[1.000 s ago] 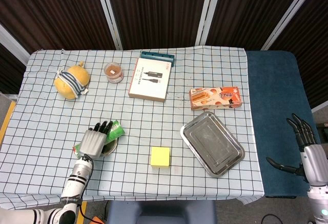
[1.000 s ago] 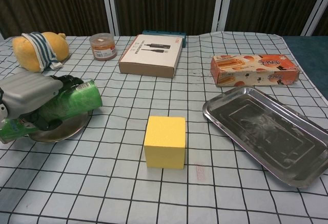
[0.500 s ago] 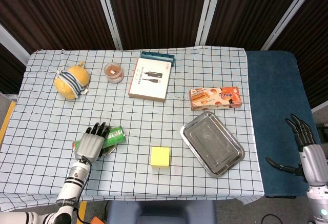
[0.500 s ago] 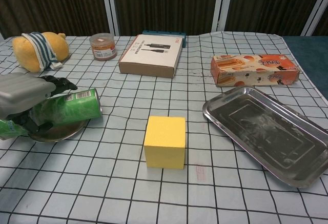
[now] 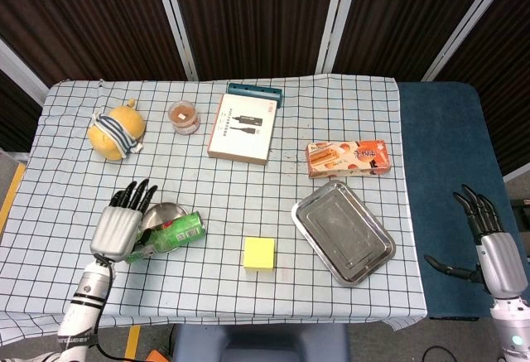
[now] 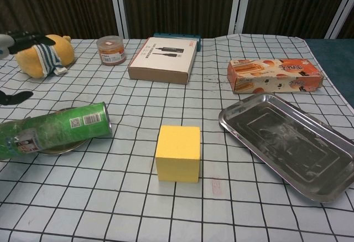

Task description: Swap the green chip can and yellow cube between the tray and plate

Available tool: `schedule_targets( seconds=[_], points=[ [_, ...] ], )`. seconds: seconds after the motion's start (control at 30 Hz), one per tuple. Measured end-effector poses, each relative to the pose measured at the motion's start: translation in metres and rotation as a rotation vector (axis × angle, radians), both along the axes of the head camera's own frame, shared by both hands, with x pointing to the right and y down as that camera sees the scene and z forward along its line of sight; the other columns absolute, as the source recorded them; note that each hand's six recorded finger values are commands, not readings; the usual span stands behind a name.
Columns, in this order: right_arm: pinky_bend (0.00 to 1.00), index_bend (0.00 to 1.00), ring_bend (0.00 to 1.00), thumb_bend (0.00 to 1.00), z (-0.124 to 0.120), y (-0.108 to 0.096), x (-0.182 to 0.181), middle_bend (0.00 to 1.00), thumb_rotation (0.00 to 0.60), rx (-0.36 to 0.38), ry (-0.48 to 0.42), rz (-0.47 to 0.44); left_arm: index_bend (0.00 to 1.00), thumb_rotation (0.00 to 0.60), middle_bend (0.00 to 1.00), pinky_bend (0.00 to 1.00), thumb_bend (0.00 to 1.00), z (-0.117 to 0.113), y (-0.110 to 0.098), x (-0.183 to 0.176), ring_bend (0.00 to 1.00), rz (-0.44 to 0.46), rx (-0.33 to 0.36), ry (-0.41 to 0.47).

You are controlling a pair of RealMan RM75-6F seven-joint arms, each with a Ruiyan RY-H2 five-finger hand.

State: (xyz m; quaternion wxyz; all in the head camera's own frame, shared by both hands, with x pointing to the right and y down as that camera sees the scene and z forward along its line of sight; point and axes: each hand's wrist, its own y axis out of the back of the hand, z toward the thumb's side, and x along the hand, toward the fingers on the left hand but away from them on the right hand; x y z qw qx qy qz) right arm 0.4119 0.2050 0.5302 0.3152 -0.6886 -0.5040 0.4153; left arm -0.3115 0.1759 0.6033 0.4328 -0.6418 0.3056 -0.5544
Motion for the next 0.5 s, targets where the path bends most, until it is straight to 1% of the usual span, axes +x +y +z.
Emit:
schedule_targets(
  seconds=[0.07, 0.1, 0.17, 0.2, 0.3, 0.37, 0.43, 0.5],
  points=[
    [0.0, 0.0, 0.0, 0.01, 0.004, -0.001, -0.003, 0.0, 0.6, -0.013, 0.008, -0.008, 0.09, 0.6, 0.1, 0.26, 0.37, -0.009, 0.003, -0.015, 0.08, 0.017, 0.081, 0.05],
    [0.0, 0.0, 0.0, 0.01, 0.006, -0.001, -0.004, 0.0, 0.6, -0.018, 0.013, -0.012, 0.09, 0.6, 0.11, 0.26, 0.37, -0.012, 0.006, -0.023, 0.09, 0.026, 0.109, 0.068],
    [0.0, 0.0, 0.0, 0.01, 0.011, -0.002, -0.01, 0.0, 0.6, -0.03, 0.022, -0.026, 0.11, 0.6, 0.12, 0.26, 0.37, -0.015, 0.015, -0.042, 0.1, 0.037, 0.149, 0.091],
    [0.0, 0.0, 0.0, 0.01, 0.013, -0.002, -0.014, 0.0, 0.6, -0.036, 0.025, -0.036, 0.12, 0.6, 0.14, 0.26, 0.37, -0.016, 0.023, -0.057, 0.1, 0.034, 0.163, 0.097],
    [0.0, 0.0, 0.0, 0.01, 0.018, -0.004, -0.028, 0.0, 0.6, -0.052, 0.039, -0.08, 0.15, 0.6, 0.15, 0.26, 0.37, -0.018, 0.044, -0.091, 0.13, 0.01, 0.172, 0.096],
    [0.0, 0.0, 0.0, 0.01, 0.02, -0.006, -0.042, 0.0, 0.6, -0.054, 0.051, -0.123, 0.17, 0.6, 0.16, 0.26, 0.38, -0.018, 0.054, -0.104, 0.14, 0.012, 0.165, 0.083],
    [0.01, 0.0, 0.0, 0.01, 0.021, -0.008, -0.057, 0.0, 0.6, -0.053, 0.06, -0.167, 0.17, 0.6, 0.17, 0.26, 0.38, -0.018, 0.058, -0.109, 0.14, 0.015, 0.164, 0.078],
    [0.04, 0.0, 0.0, 0.01, 0.024, -0.011, -0.079, 0.0, 0.6, -0.06, 0.059, -0.222, 0.18, 0.6, 0.18, 0.26, 0.38, -0.019, 0.058, -0.114, 0.15, -0.006, 0.159, 0.069]
  ],
)
